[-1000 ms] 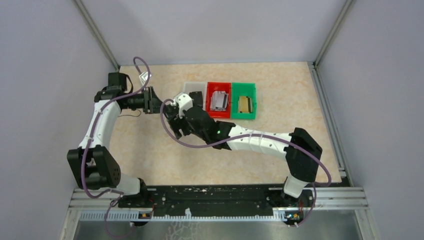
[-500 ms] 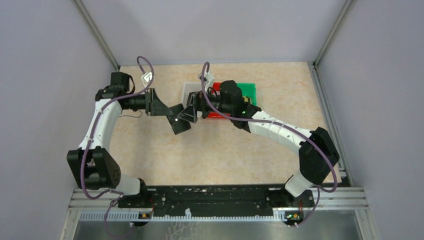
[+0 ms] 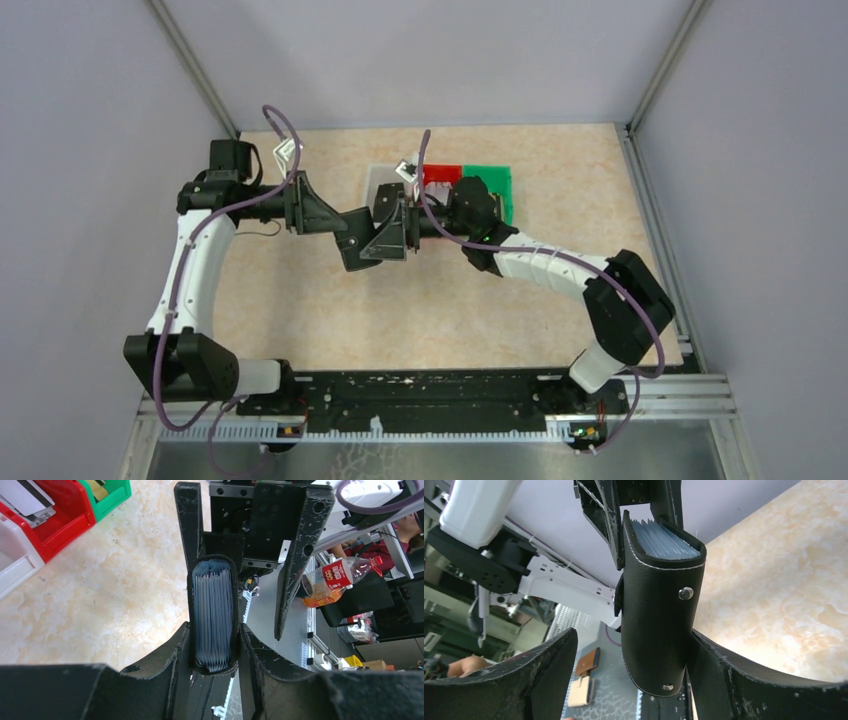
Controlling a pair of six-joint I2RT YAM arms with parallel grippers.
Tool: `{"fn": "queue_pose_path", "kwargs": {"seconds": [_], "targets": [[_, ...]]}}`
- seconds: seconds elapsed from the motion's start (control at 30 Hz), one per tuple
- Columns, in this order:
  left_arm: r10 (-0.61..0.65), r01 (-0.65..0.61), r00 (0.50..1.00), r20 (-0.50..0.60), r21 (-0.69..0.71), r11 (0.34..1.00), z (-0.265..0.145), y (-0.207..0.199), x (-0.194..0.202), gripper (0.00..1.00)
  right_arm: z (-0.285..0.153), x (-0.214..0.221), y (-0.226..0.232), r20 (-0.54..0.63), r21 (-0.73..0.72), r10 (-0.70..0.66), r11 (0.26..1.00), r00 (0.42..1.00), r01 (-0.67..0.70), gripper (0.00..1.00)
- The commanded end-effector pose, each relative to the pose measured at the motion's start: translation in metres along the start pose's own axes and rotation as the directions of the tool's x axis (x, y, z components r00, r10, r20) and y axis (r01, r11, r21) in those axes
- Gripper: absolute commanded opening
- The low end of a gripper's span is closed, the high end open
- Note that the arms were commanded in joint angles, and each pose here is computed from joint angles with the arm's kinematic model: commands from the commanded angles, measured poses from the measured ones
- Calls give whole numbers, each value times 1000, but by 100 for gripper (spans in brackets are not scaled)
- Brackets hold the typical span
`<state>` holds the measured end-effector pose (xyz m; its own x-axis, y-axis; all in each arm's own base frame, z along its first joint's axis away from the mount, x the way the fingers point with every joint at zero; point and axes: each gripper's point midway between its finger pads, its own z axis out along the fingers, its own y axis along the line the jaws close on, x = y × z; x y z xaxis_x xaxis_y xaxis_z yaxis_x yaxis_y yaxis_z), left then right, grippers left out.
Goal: Take the credit cards out of the card holder
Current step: Open the card holder.
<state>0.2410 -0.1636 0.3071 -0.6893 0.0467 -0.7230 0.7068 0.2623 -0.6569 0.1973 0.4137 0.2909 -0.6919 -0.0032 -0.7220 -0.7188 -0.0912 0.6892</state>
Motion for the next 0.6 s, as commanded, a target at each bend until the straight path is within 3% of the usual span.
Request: {"fn": "queue_pose_path", "kwargs": {"seconds": [0.0,0.2,0.4,0.43,0.5,0.57], "targets": [[81,-84,996,42,82,993,-4,-30,-16,0,1,-3,28,4,-125,-15,992,1000,15,73],[87,-92,995,54,97,991,-6,-40,-22,0,3,-11,36,41,-165,7,986,999,0,58],[67,-73,995,72,85,994,-6,-42,-25,1,6,-19,36,54,-141,20,990,998,-12,28],[61,-67,995,77,81,994,-6,-41,-25,9,6,-21,36,55,-138,18,990,998,-10,22],[32,-38,996,81,81,996,-5,-40,-22,44,7,-24,36,52,-130,7,992,999,-1,13],[19,-26,997,79,88,996,-3,-41,-20,69,10,-23,31,27,-105,-2,994,1000,5,5]]}}
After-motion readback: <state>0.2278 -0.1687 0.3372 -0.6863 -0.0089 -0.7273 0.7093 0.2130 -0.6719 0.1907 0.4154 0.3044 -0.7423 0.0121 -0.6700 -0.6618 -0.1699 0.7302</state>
